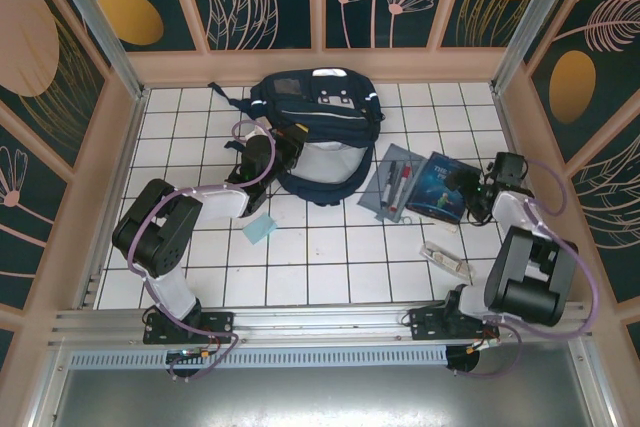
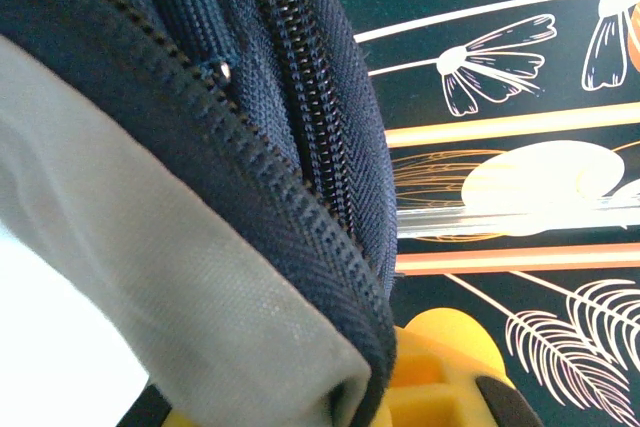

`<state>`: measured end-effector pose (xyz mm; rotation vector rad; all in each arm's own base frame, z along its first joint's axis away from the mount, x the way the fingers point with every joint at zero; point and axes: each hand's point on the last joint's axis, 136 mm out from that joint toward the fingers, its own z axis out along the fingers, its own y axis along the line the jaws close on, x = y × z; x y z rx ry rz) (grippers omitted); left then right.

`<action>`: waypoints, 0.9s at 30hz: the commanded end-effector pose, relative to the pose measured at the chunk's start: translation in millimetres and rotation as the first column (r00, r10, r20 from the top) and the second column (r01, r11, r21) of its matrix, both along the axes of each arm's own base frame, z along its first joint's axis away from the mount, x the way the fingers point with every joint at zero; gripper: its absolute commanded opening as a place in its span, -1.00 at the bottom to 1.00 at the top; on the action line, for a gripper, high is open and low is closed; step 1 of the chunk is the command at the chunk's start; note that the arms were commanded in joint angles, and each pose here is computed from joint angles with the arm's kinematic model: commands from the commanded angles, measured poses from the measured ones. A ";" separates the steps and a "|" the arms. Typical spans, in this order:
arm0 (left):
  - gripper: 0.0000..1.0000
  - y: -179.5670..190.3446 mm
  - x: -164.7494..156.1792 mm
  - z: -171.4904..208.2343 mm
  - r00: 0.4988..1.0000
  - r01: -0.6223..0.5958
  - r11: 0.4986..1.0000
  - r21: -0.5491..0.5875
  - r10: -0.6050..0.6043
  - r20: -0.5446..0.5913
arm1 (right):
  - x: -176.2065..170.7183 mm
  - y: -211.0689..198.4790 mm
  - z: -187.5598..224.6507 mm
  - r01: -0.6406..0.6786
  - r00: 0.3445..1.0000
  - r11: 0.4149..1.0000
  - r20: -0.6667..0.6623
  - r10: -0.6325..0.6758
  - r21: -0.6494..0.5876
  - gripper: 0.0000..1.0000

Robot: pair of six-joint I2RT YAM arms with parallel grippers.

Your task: Pack books, pencil case, and school supplies into a backpack

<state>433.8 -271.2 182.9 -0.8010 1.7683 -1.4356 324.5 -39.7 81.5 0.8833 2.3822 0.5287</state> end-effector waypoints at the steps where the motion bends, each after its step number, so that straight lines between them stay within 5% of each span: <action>1: -1.00 -13.8 -10.8 43.1 0.991 0.083 0.992 -0.096 -0.072 0.112 | 7.8 18.2 26.5 -0.065 0.992 0.996 0.116 0.057 0.065 0.64; 18: -1.00 -14.5 -11.6 41.5 0.991 0.088 0.992 -0.091 -0.078 0.106 | -0.5 23.1 -30.3 -0.021 1.000 0.991 0.022 0.018 0.131 0.37; 21: -1.00 -14.4 -11.4 40.1 0.992 0.086 0.993 -0.084 -0.078 0.104 | 3.3 30.0 -27.1 -0.037 0.998 0.984 0.060 0.027 0.173 0.15; 24: -1.00 -15.1 -11.2 31.5 0.993 0.088 0.995 -0.053 -0.084 0.088 | 8.8 33.7 -19.9 -0.051 0.995 0.980 0.089 0.035 0.191 -0.39; 27: -0.69 -15.3 -15.6 10.3 0.994 0.105 0.994 -0.015 -0.104 0.046 | 14.3 33.3 -7.7 -0.063 0.993 0.982 0.113 0.043 0.180 -1.00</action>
